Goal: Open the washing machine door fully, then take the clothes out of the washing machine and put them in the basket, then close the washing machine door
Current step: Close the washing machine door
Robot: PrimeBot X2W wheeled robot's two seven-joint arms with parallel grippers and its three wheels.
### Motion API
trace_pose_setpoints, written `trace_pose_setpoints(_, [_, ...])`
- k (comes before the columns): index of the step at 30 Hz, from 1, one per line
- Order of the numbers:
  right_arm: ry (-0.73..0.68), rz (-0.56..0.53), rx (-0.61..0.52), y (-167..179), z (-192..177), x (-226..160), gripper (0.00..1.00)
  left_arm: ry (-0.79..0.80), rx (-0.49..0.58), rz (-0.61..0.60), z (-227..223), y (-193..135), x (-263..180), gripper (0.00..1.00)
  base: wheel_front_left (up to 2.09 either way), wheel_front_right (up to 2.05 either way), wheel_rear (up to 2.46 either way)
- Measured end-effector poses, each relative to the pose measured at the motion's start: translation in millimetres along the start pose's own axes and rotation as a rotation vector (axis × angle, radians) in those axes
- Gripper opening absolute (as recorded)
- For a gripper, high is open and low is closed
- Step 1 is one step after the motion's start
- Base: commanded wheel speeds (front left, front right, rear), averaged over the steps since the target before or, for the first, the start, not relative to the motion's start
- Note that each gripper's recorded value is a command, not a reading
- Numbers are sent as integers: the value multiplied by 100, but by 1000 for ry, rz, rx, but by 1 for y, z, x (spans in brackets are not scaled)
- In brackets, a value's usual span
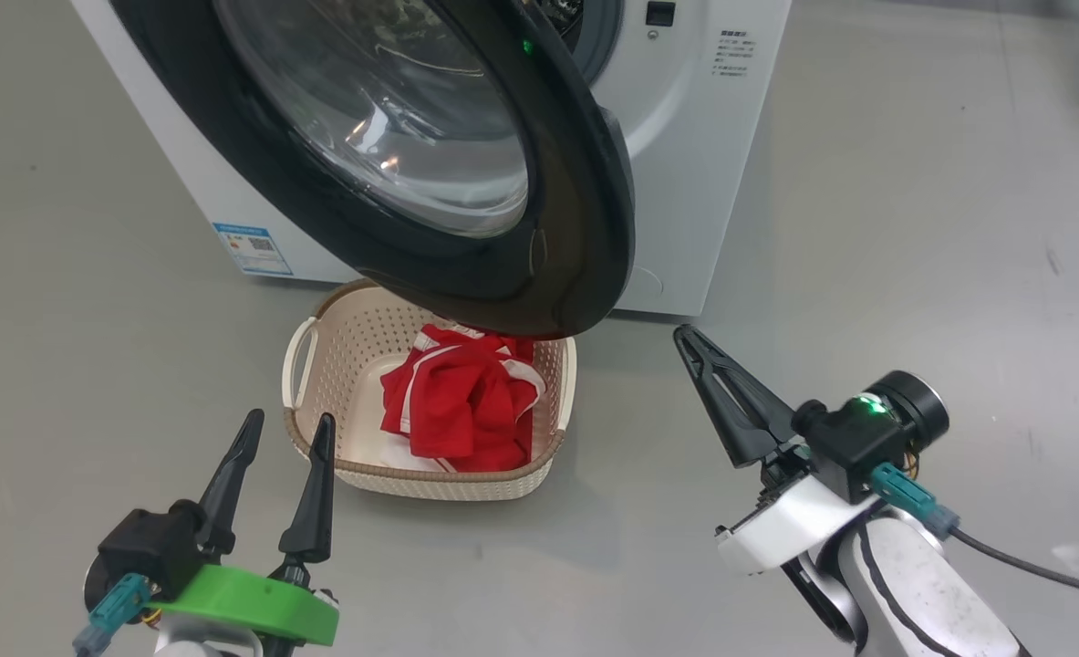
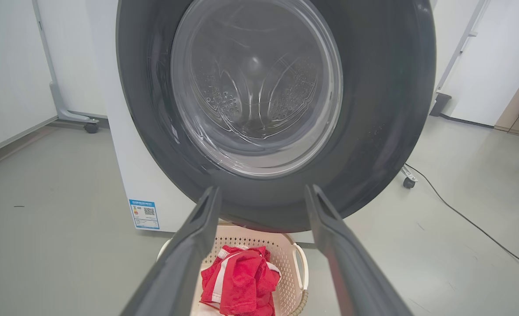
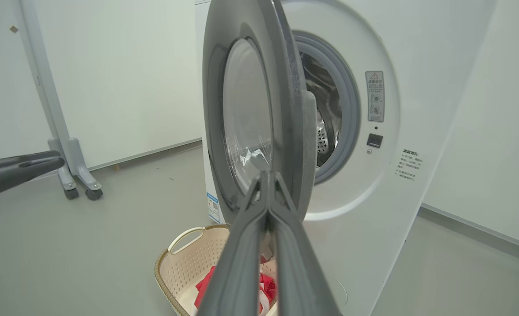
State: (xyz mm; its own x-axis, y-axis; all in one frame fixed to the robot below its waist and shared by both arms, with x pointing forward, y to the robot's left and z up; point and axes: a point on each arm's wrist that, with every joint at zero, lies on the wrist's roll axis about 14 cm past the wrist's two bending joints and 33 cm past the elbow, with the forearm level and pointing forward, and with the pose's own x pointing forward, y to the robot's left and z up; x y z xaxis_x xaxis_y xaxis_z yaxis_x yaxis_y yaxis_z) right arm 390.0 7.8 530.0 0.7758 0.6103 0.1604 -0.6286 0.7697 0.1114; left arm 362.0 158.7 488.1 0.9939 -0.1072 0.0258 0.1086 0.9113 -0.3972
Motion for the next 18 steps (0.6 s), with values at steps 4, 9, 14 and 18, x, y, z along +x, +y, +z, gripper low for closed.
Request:
trace_pose_setpoints(4, [41,97,-24,16,-10,20,0,1,1,21,0,7,2,100,0,0,0])
trace_pose_setpoints(9, [54,167,-34,24,-16,45,0,1,-5,55,-2,15,6,100,0,0,0])
trace_pose_setpoints(14, [89,197,-20,22,-28,68,0,2,-3,84,-2,25,10,100,0,0,0])
trace_pose_setpoints(18, [102,220,-18,19,-38,83,0,10,1,114,-5,34,12,100,0,0,0])
